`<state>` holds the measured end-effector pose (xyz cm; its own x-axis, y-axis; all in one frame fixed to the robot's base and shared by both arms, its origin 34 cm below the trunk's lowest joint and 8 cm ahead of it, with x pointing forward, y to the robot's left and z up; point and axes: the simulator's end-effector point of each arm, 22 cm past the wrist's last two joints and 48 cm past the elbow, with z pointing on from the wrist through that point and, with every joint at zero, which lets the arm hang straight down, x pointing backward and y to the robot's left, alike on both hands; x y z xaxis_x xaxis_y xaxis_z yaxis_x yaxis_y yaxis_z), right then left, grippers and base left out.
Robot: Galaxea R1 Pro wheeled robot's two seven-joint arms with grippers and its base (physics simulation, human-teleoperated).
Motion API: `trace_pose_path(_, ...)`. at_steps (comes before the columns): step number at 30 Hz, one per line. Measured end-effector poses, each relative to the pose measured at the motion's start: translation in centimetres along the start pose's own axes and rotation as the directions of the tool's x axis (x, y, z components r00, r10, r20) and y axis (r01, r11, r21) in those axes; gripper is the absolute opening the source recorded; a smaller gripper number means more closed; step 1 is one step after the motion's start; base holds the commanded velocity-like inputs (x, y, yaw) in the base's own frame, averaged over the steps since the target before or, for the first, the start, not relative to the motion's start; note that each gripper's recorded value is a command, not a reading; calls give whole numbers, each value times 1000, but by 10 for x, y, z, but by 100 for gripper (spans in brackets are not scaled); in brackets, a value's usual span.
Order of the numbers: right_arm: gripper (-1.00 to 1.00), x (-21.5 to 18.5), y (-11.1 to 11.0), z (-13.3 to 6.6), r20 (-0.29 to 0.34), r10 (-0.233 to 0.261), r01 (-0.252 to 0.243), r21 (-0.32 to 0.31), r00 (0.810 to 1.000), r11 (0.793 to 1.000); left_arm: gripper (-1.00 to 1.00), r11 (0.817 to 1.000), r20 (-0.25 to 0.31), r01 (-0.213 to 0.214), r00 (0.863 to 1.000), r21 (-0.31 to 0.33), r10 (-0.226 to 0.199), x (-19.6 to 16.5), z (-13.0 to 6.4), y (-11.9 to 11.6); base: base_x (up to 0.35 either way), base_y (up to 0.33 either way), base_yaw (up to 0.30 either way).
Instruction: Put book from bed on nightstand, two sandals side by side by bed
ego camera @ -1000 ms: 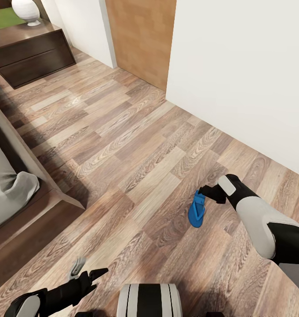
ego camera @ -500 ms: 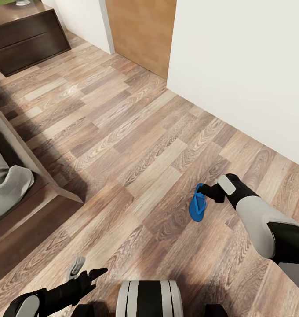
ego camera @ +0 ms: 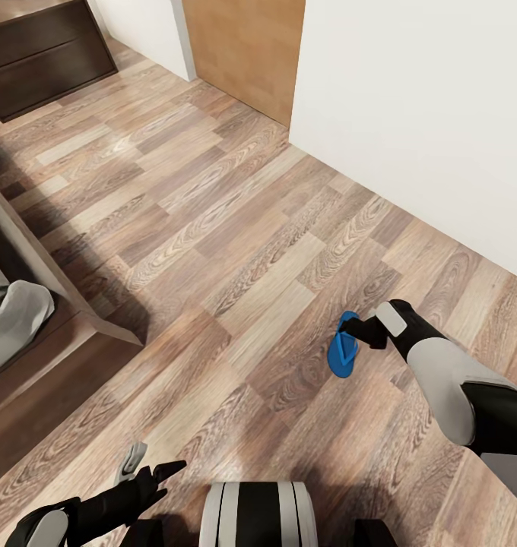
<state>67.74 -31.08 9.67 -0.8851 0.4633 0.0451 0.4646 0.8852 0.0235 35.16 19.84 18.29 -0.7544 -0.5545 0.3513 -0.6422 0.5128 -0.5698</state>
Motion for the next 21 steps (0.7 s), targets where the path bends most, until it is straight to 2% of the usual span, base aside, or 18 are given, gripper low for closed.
trace_pose_path(21,100,3,8,1,-3,-5,5,-10,1000,1000,100,1000,0,0,1000,6,0,0,0,-1,0,0,0)
